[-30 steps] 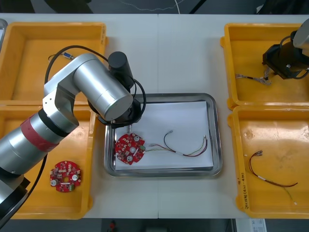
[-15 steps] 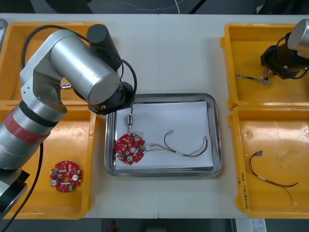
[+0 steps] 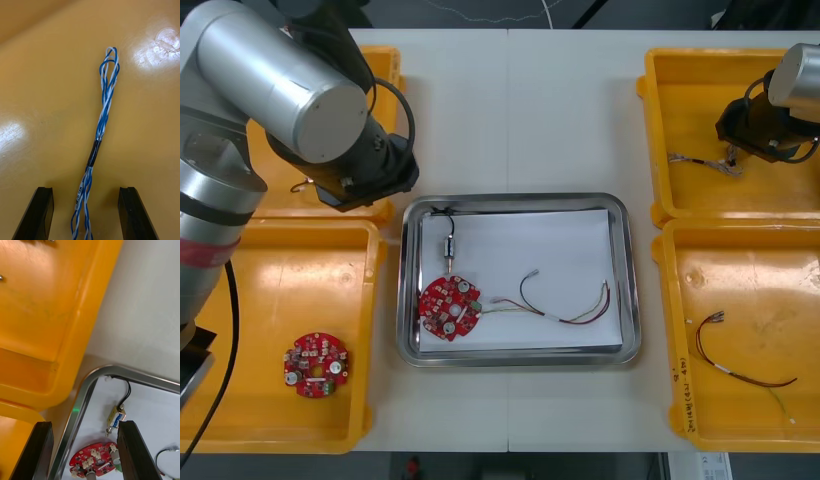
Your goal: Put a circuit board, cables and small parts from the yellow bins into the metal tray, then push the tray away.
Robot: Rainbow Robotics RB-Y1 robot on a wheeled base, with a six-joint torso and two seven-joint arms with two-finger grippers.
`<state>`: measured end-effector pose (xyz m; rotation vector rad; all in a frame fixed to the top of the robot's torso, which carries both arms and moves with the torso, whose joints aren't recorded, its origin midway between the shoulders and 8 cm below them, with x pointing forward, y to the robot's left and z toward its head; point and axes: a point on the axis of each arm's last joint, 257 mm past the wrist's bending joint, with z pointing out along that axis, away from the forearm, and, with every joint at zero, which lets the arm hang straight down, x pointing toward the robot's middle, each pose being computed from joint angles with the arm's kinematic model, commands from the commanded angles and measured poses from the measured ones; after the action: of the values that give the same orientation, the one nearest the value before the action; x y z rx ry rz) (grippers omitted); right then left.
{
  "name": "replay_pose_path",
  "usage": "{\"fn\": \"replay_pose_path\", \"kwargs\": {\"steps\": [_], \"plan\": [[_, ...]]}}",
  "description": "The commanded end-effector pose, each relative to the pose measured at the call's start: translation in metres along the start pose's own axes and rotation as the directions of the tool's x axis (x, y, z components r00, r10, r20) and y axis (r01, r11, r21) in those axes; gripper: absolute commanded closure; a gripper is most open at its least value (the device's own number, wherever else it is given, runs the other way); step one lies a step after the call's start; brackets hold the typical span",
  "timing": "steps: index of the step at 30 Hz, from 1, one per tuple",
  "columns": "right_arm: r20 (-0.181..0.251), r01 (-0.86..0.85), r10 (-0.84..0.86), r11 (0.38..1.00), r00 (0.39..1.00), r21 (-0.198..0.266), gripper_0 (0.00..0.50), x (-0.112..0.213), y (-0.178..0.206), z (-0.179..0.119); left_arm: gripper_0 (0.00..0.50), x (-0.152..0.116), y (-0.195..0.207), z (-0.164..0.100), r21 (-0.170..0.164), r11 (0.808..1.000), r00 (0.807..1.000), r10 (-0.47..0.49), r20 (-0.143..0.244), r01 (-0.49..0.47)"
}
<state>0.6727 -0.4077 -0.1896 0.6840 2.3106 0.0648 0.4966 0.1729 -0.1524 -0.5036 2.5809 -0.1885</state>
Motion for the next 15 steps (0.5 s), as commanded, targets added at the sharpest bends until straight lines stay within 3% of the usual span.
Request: {"fn": "replay_pose_path", "kwargs": {"steps": [1,3,4,6,10,15], "plan": [[-0.07,0.013,-0.011,1.0,0.997,0.025,0.037,0.047,-0.01,0.022,0.0,-0.045,0.007,-0.037,0.029,0.997,0.993,-0.072,0.098,0.069],[-0.071,0.014,-0.012,1.0,0.997,0.026,0.151,0.049,-0.011,0.023,0.0,-0.055,0.014,-0.042,0.033,0.995,0.989,-0.099,0.111,0.096],[-0.074,0.017,-0.015,0.999,0.997,0.027,0.245,0.05,-0.012,0.024,0.0,-0.06,0.018,-0.045,0.035,0.993,0.986,-0.112,0.12,0.109],[-0.074,0.02,-0.018,0.999,0.997,0.028,0.338,0.05,-0.013,0.024,0.0,-0.07,0.026,-0.05,0.035,0.991,0.982,-0.134,0.135,0.131],[-0.075,0.022,-0.02,0.999,0.997,0.027,0.485,0.051,-0.013,0.024,0.0,-0.084,0.042,-0.051,0.004,0.986,0.976,-0.167,0.142,0.168],[-0.059,0.01,-0.009,1.0,0.998,0.022,0.5,0.042,-0.013,0.021,0.0,-0.106,0.061,-0.05,-0.041,0.974,0.965,-0.213,0.154,0.222]]}}
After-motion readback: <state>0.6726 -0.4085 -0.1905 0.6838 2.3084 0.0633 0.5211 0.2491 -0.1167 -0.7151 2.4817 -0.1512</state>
